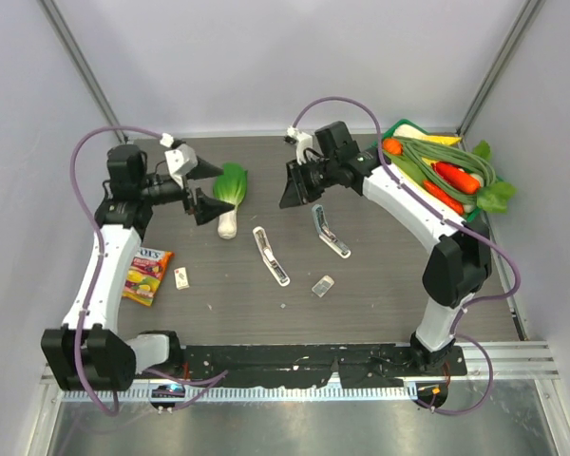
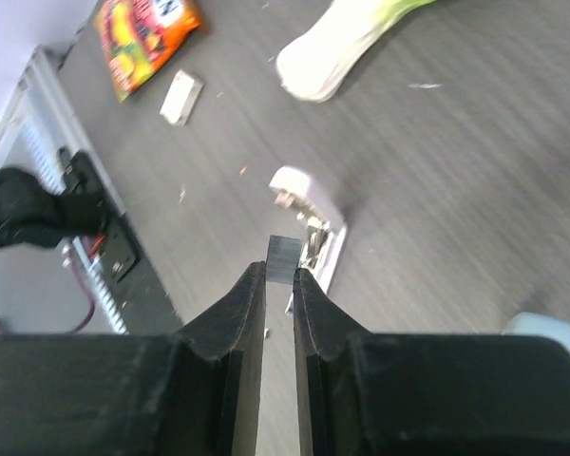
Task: Load the staples into the stapler
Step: Pick up the staple from the center of the board.
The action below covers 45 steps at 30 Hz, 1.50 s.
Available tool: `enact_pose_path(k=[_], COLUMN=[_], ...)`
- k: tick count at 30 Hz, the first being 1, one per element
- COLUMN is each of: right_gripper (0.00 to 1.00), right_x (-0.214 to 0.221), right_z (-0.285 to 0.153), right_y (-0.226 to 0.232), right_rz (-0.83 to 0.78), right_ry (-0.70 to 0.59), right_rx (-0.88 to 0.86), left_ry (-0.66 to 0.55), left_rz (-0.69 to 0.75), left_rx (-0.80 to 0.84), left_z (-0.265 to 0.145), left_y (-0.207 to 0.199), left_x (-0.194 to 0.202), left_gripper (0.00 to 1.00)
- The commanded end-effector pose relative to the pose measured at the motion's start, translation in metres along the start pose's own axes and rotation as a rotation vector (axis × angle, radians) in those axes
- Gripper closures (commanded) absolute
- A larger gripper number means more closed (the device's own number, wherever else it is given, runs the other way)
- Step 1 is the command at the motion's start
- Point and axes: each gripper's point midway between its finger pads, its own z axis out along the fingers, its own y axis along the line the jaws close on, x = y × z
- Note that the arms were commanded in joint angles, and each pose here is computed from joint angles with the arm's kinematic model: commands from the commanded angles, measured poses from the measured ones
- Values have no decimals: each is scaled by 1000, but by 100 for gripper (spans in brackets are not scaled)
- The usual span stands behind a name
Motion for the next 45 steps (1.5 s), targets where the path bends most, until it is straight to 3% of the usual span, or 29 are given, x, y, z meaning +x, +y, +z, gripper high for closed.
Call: enact_pose_path(k=[1, 5, 11, 25, 33, 45], right_gripper=[80, 79, 77, 75, 75, 75], right_x=[23, 32, 50, 59, 62, 66], right_z=[-39, -62, -82, -77, -76, -69], right_y=[54, 76, 93, 94, 94, 87], right_rz=[-96, -170, -247, -157, -141, -110], right_ry=[41, 32, 40, 71, 77, 86], right_rx=[-259, -346, -446, -615, -643, -644], left_ry=[-2, 106, 112, 74, 115, 125], left_rz=[399, 630, 729, 679, 655, 630], left_rx=[280, 481, 649, 780, 794, 785], left_z=[27, 46, 57, 77, 89, 98], left_y=[-36, -70, -93, -134, -134, -132], left_x=[-13, 18, 44, 37, 46, 39], left_gripper=[0, 0, 5, 25, 29, 51])
